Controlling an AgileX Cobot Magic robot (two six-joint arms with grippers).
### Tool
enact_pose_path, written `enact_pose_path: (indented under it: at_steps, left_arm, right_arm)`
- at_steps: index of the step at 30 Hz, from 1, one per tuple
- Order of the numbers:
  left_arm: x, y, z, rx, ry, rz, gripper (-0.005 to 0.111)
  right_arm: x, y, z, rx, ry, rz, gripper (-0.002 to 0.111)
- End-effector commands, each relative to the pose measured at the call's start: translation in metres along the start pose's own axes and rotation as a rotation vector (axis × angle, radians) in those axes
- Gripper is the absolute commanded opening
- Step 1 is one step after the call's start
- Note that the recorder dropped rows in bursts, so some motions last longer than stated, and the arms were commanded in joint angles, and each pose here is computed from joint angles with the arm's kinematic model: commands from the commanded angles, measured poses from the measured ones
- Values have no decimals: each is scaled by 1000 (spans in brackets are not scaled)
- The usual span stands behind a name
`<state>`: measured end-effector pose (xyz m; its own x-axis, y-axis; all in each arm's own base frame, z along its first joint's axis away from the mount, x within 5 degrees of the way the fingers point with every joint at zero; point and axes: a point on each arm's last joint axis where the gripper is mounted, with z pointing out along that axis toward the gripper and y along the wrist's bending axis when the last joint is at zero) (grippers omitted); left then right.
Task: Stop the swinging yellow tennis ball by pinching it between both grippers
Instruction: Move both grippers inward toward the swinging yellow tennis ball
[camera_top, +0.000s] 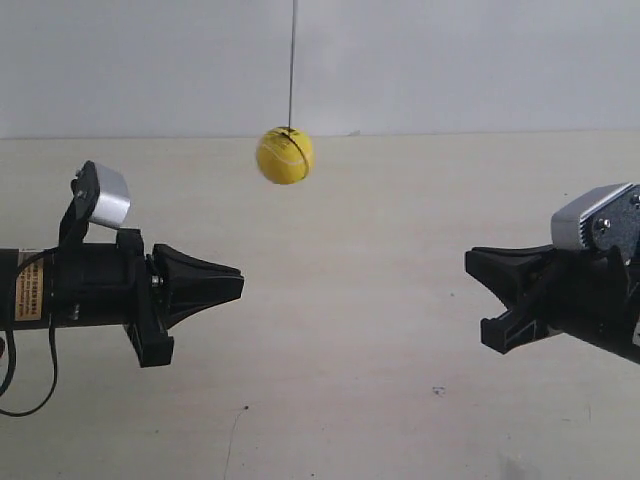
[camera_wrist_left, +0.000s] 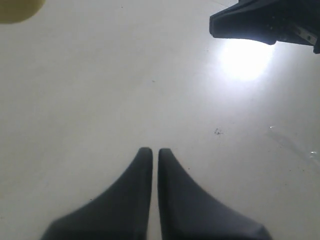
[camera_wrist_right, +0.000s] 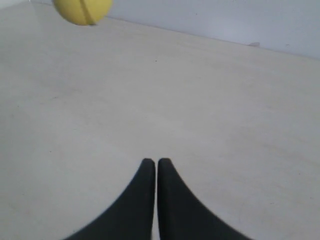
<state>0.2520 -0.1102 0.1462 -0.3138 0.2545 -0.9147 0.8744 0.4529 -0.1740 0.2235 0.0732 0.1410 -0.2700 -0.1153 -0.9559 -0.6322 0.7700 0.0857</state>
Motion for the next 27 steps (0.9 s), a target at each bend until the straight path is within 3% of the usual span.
enact_pose_path:
  at_steps: [1,13,16,22,27]
  left_arm:
    - [1,2,1,-24,17,30,5]
    - [1,5,1,-49,21,20,5]
    - [-4,2,1,-19,-30,87,5]
    - [-9,11,0,-120,-83,124,5]
    - [-14,13,1,-116,-91,146,5]
  right_arm:
    - [2,3,1,-42,14,-9,0]
    - [17,4,9,-88,-2,42,0]
    - [14,4,9,-95,-31,31,0]
    - [10,4,10,-102,-63,11,0]
    - [7,4,13,-128,-69,-6,0]
